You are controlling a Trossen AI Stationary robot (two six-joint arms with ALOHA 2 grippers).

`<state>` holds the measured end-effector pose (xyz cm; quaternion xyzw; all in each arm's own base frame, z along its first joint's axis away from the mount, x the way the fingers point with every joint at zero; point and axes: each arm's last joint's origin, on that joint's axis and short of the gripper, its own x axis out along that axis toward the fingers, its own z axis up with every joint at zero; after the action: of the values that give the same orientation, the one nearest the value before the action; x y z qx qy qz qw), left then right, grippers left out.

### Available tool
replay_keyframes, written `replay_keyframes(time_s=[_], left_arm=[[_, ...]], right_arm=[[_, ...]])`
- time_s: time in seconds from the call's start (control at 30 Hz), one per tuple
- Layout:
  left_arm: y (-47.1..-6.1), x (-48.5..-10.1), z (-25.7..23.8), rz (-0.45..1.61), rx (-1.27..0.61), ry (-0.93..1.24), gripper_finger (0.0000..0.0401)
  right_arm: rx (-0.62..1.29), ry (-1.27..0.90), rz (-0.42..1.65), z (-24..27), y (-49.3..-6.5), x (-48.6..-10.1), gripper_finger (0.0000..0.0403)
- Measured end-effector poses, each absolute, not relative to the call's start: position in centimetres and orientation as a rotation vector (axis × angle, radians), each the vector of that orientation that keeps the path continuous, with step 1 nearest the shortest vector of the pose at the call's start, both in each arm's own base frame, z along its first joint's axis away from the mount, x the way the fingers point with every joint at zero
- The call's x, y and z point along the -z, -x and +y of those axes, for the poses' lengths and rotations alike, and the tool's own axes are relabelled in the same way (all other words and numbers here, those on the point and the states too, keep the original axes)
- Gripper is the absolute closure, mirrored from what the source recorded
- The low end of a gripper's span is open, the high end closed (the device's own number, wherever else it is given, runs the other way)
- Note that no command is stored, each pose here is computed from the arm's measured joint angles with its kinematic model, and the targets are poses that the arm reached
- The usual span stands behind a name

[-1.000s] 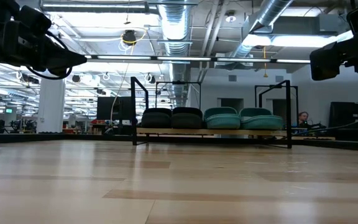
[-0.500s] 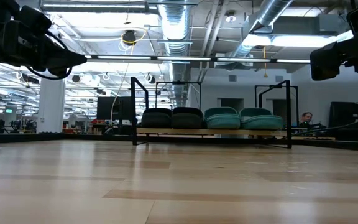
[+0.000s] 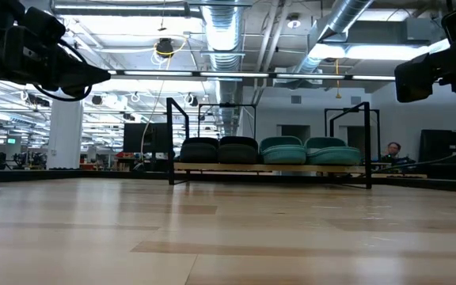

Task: Pick and place slides into the shelf
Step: Return to Home Position

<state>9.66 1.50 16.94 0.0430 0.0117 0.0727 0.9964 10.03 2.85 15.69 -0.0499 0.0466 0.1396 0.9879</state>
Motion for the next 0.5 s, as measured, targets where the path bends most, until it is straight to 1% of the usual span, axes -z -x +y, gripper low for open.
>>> replay_keyframes(time_s=[0.5], left_arm=[[-9.66, -16.94, 1.50, 0.024, -0.146, -0.095, 0.0401]], right_arm=[[-0.280, 0.100, 0.094, 2.85, -10.03, -15.69, 0.0177]])
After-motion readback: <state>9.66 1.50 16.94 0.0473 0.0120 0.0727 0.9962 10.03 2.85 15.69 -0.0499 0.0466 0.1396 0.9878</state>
